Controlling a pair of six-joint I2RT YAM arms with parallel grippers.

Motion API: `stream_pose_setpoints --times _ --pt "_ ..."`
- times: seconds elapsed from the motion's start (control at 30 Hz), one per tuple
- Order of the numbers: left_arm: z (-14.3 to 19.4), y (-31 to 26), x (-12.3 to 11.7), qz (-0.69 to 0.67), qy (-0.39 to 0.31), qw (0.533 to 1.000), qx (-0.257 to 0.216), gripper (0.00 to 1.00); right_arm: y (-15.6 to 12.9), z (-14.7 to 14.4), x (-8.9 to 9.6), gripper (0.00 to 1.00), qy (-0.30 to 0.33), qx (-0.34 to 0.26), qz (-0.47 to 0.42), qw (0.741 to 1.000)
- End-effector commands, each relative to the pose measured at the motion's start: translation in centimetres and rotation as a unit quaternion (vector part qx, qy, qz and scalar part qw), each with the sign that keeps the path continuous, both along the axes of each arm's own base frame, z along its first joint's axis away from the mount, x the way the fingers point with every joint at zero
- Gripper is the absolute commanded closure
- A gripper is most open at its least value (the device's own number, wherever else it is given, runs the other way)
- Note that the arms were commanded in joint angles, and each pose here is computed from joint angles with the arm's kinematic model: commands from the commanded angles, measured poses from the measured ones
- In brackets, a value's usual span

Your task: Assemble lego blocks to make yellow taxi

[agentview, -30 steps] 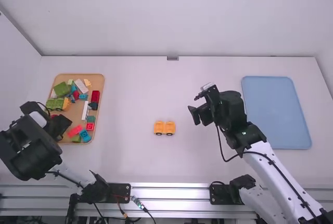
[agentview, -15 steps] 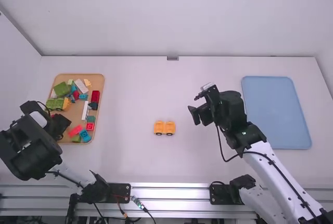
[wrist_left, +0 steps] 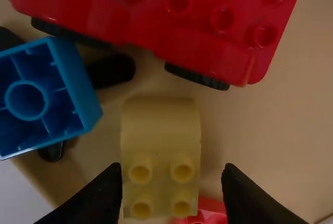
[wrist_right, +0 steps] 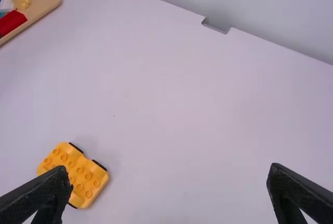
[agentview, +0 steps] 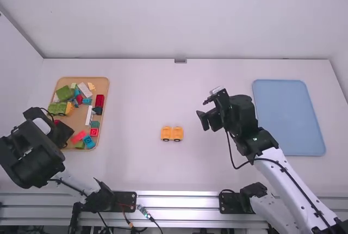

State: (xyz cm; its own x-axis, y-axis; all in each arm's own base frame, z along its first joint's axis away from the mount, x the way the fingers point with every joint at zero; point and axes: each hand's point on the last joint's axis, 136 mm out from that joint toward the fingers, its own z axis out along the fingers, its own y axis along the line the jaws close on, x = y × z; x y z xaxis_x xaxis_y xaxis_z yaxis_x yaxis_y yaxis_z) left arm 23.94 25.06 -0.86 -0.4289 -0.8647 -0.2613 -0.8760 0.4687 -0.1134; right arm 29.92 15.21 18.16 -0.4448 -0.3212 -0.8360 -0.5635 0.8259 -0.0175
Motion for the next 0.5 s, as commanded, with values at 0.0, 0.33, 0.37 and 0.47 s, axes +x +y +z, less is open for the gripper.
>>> stream_pose_setpoints --times 0.0,0.33,0.37,0.47 --pt "-0.79 -0.51 -0.71 0.005 0.013 1.0 -0.01 0.55 0.28 1.19 0.28 0.01 -0.01 0.005 0.002 1.0" --pt "-0.84 -0.13 -1.22 0.017 0.029 0.999 0.004 0.6 0.21 1.05 0.22 0.01 -0.007 0.004 0.001 1.0" --pt "-0.84 -0.1 -1.25 0.018 0.03 0.999 0.005 0.6 0.21 1.05 0.22 0.01 -0.007 0.004 0.001 1.0" --pt "-0.86 -0.16 -1.21 0.017 0.029 0.999 0.004 0.65 0.2 1.05 0.23 0.01 -0.008 0.004 0.001 1.0"
